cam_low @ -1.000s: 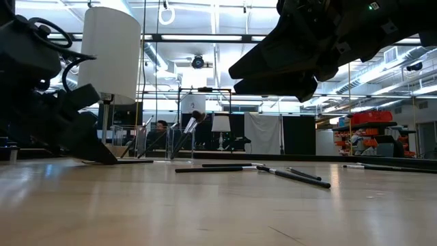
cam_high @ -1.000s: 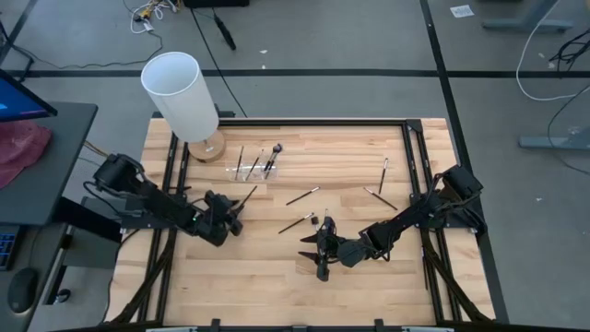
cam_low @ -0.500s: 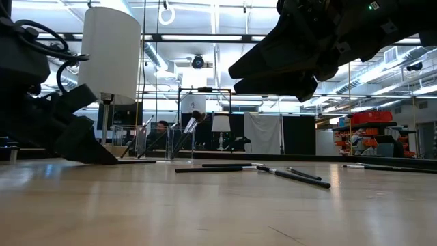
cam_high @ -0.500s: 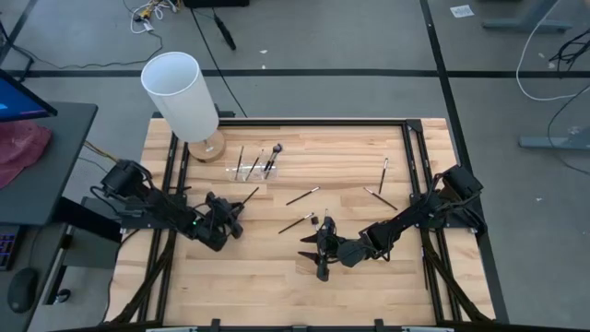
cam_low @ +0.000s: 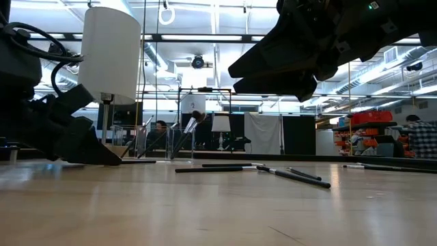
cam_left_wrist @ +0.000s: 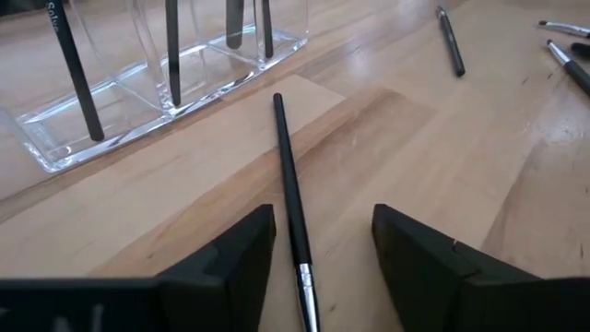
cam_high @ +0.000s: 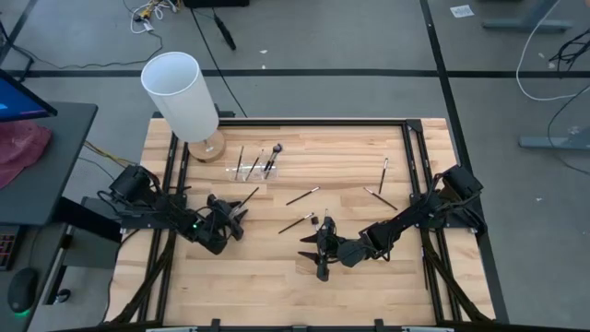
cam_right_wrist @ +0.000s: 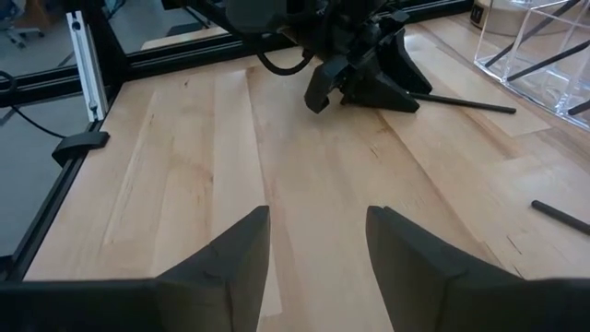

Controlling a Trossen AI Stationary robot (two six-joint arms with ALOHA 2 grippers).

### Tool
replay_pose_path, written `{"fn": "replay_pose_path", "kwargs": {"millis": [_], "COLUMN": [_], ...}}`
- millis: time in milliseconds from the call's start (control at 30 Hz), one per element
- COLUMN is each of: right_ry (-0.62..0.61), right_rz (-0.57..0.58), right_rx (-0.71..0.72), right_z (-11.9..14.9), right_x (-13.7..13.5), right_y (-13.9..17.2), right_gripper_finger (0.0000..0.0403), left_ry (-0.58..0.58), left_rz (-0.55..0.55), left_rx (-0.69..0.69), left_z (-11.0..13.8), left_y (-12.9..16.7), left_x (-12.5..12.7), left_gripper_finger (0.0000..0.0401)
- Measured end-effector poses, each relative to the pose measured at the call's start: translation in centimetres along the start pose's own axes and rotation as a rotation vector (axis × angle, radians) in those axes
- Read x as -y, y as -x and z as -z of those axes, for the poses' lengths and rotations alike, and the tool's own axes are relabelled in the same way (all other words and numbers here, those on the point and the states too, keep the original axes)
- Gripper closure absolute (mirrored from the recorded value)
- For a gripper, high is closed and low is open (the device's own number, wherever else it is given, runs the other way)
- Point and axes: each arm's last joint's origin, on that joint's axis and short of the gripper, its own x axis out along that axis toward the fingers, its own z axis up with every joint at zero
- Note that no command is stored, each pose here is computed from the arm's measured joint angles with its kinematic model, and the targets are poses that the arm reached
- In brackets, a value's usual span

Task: Put items in baskets/containers
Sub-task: Put the liner brush into the transparent organizer

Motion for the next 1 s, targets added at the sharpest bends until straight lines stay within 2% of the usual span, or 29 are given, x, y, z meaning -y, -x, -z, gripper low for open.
{"fn": "replay_pose_path", "kwargs": {"millis": [267,533,700,900,1000], "right_ry": [0.0,0.0,-0.001,-0.011,-0.005], "right_rz": [0.0,-0.001,-0.007,-0.035,-0.084], "right_rx": [0.0,0.0,0.001,0.014,0.028], "right_z": [0.0,0.0,0.0,-0.2,-0.5], "right_x": [0.0,0.0,-0.1,-0.2,-0.4], "right_y": [0.0,0.0,0.0,0.0,0.0], "right_gripper_finger": [0.0218,0.0218,0.0218,0.0218,0.0218], "left_ry": [0.002,-0.002,-0.026,-0.052,-0.052], "left_rz": [-0.04,-0.045,-0.016,0.081,0.141], "left_rx": [0.03,0.026,0.013,-0.022,-0.057], "left_z": [0.6,0.7,0.6,-0.6,-1.2], "left_y": [-0.3,-0.3,-0.1,0.7,0.9], "left_x": [-0.3,-0.4,-0.2,0.6,0.9], "left_gripper_finger": [0.0259,0.0381,0.038,0.0385,0.0385]}}
